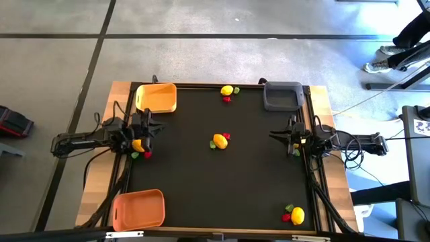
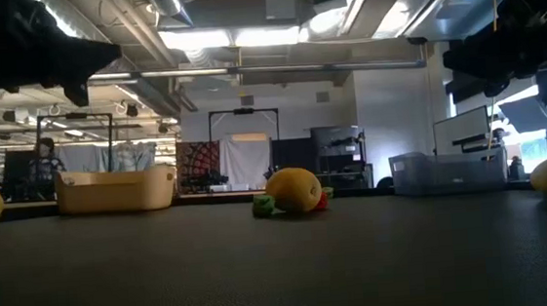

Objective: Sort produce into baskets
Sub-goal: Put the green bell pepper into the yellow bin

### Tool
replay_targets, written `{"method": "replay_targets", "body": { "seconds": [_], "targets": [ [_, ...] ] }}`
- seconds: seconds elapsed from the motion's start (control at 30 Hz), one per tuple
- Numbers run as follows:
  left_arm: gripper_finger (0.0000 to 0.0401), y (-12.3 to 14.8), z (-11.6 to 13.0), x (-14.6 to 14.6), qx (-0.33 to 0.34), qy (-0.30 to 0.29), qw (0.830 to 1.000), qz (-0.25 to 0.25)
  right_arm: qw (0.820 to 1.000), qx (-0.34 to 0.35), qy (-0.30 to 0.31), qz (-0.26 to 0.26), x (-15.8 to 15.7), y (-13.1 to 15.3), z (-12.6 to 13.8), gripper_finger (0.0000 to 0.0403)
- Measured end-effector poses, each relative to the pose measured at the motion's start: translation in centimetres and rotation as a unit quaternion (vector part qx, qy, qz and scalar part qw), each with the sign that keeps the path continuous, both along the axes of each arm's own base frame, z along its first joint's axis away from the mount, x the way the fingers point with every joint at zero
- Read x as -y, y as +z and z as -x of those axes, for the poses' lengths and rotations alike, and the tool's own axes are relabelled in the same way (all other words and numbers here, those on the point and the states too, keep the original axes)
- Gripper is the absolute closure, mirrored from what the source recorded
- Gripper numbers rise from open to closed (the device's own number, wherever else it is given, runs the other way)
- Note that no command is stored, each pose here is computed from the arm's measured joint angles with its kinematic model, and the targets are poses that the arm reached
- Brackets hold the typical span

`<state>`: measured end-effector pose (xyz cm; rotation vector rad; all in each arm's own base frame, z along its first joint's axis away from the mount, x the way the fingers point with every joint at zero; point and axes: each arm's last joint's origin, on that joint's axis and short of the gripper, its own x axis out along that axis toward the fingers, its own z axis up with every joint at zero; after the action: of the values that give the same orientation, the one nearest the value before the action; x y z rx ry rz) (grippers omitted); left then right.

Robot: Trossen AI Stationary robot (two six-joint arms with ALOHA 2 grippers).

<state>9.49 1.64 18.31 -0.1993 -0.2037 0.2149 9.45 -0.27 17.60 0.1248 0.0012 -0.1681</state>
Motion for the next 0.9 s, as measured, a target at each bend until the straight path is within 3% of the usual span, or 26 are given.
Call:
{"method": "replay_targets", "body": {
  "seconds": [0.1,0.37,0.77,0.9],
  "targets": [
    [0.0391,0.5,0.1,-0.2,0.029,0.028,0.999,0.013,1.000,0.002,0.000,-0.009,0.0,0.0,0.0,0.0384],
    [0.0391,1.9,-0.2,-0.3,0.082,0.054,0.995,-0.030,0.999,0.005,-0.052,-0.001,0.3,0.1,0.1,0.0384],
    [0.0391,5.3,-5.7,-1.0,-0.059,0.051,0.991,-0.104,0.997,0.027,-0.078,0.012,0.4,0.6,0.1,0.0384],
    [0.0391,5.9,-7.6,-1.2,-0.086,0.039,0.990,-0.107,0.996,0.026,-0.080,0.014,0.4,0.6,0.1,0.0384]
  ]
}}
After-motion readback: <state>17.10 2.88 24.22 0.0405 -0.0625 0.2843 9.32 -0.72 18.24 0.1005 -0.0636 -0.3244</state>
